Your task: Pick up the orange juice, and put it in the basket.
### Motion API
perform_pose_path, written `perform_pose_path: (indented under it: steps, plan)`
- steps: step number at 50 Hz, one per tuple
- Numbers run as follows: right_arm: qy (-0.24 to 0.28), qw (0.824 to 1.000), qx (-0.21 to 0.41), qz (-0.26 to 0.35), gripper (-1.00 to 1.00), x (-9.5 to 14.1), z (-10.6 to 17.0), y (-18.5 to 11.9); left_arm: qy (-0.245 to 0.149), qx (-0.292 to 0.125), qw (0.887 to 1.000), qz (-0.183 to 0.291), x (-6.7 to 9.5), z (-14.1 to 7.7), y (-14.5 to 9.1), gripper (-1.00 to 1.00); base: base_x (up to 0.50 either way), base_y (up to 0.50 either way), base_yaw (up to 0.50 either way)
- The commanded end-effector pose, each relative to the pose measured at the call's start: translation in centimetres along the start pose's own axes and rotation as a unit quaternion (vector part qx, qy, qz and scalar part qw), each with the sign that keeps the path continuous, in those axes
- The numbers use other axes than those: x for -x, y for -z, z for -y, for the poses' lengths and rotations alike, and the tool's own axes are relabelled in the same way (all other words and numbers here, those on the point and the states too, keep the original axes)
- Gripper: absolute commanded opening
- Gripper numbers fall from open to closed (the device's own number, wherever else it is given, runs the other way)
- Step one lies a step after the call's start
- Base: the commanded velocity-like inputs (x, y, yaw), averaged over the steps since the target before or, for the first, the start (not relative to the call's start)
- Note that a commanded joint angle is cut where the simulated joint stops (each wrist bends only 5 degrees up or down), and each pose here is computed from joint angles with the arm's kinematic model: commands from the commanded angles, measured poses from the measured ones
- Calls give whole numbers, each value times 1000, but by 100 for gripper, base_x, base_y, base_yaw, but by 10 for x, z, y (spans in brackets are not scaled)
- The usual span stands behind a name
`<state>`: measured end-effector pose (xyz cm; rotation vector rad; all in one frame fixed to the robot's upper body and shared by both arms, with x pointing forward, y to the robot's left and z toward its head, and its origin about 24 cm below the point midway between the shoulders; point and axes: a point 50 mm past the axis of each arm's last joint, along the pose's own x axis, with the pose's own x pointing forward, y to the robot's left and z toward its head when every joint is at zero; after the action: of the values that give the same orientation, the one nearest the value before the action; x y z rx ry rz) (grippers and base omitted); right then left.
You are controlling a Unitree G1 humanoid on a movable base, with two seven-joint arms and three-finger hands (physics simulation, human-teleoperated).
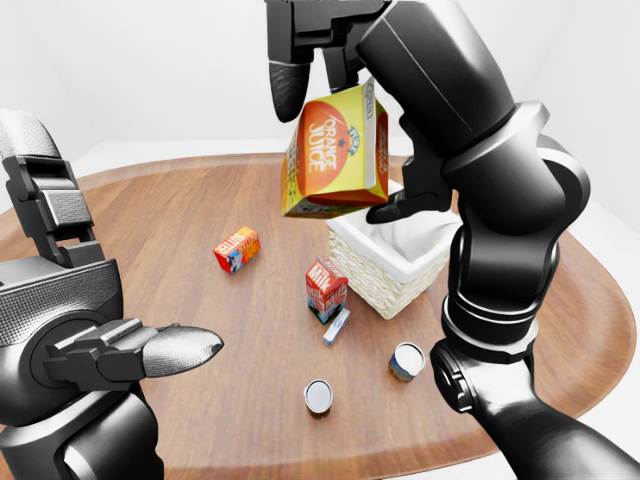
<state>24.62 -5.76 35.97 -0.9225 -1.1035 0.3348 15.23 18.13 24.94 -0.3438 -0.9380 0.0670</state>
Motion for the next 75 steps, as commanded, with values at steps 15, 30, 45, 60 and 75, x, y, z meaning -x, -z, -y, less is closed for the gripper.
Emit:
perform_pose_path:
  steps: [15,30,45,60,75]
  plan:
    - [92,994,-35,-36,-100,4,25,36,0,0,1000,0,0,0,0,100,0,0,0]
    - [105,992,-42,-63,-100,4,35,54,0,0,1000,0,0,0,0,100,0,0,0]
    - [101,988,-36,-107,-100,8,38,75,0,0,1000,0,0,0,0,100,0,0,0]
    - [92,984,-18,-153,-100,17,39,94,0,0,1000,0,0,0,0,100,0,0,0]
    - [54,978,5,-199,-100,17,40,113,0,0,1000,0,0,0,0,100,0,0,0]
